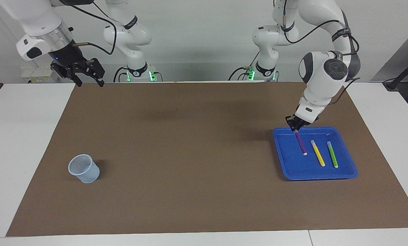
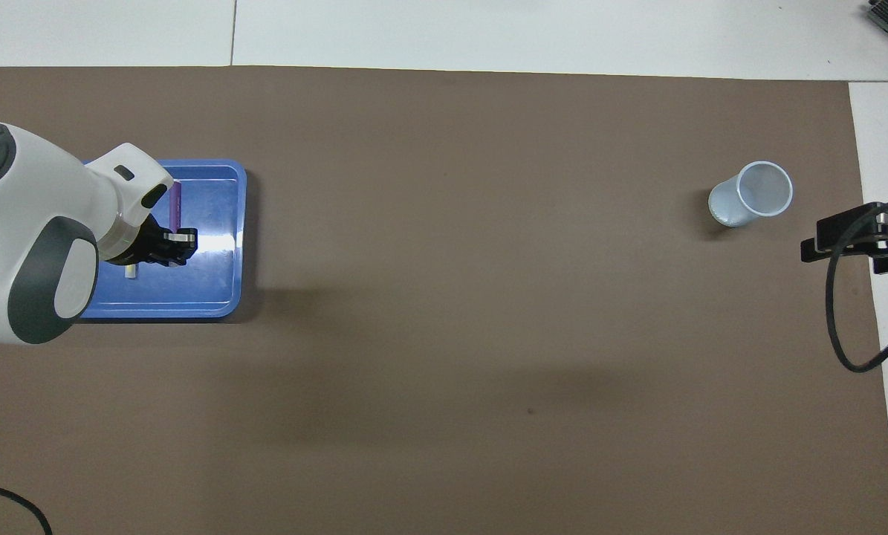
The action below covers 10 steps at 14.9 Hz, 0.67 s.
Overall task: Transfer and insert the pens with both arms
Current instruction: 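Lift the purple pen with the left gripper while the right gripper approaches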
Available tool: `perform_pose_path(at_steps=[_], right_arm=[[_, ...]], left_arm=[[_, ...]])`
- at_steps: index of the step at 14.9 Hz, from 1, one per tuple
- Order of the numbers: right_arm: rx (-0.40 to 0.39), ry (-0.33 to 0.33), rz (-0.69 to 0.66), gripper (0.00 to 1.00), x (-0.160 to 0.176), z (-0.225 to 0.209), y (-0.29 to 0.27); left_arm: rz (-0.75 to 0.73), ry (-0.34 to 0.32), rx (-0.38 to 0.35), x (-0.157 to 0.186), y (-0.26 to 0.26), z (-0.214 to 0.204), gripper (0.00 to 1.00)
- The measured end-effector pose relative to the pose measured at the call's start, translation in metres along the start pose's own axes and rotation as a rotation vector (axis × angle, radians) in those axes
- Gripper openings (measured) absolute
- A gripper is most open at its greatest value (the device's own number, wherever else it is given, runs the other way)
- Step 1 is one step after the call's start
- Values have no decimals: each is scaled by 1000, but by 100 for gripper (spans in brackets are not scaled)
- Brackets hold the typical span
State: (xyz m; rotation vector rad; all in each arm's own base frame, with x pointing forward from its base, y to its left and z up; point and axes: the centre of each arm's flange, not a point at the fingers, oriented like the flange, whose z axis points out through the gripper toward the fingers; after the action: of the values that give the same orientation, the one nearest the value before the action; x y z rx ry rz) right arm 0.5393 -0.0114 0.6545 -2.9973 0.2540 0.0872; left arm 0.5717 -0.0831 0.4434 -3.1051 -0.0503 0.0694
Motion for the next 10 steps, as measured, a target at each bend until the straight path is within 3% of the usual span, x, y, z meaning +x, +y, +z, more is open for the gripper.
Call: perform_pose_path(at_steps=[8, 10], right_arm=[[209, -37, 307, 82, 0, -2, -24], [229, -22, 327, 82, 5, 1, -24]], left_arm=[[6, -9, -90, -28, 24, -68, 17], [18, -14, -114, -43, 33, -88, 17]])
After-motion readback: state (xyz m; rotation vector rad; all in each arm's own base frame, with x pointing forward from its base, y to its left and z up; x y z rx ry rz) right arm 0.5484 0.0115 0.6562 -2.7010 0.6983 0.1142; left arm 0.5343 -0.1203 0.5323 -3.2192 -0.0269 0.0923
